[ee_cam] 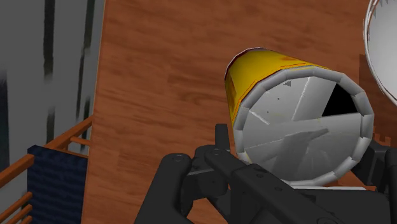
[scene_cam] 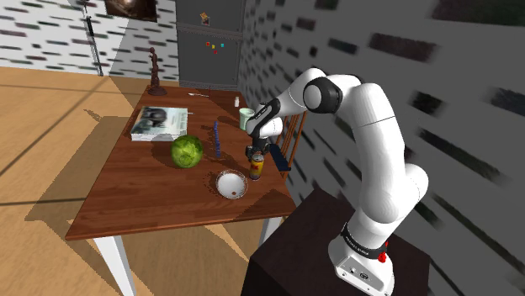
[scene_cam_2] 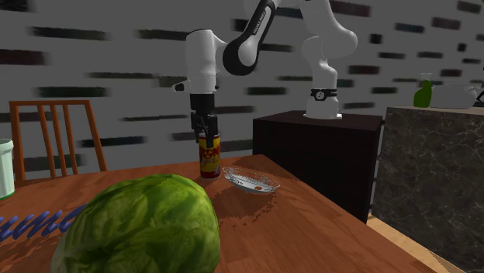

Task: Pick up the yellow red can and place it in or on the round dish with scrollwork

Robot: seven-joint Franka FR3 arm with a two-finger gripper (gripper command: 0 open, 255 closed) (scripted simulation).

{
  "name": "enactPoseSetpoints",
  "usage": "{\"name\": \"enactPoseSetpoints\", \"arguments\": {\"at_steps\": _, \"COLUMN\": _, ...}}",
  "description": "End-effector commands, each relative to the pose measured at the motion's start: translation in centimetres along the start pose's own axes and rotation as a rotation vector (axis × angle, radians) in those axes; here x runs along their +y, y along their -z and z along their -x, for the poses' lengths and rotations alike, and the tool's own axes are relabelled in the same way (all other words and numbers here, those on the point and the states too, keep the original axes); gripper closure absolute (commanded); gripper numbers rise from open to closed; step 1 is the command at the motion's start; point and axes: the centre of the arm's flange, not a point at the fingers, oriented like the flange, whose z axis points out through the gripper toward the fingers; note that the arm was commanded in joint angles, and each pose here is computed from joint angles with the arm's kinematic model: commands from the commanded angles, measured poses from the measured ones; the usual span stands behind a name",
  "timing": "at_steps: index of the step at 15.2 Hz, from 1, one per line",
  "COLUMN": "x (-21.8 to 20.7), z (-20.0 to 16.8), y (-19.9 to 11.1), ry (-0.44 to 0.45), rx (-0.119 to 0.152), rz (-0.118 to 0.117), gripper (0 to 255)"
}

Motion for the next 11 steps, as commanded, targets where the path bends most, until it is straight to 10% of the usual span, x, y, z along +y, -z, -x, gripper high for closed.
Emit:
{"name": "enactPoseSetpoints", "arguments": {"at_steps": 1, "x": 0.1, "z": 0.0, "y": -0.1, "ry": -0.001, "rx": -0.001, "rz": 0.001, "gripper": 255}}
{"name": "enactPoseSetpoints", "arguments": {"at_steps": 11, "x": 0.1, "z": 0.0, "y": 5.2, "ry": -0.001, "rx": -0.001, "rz": 0.001, "gripper": 255}}
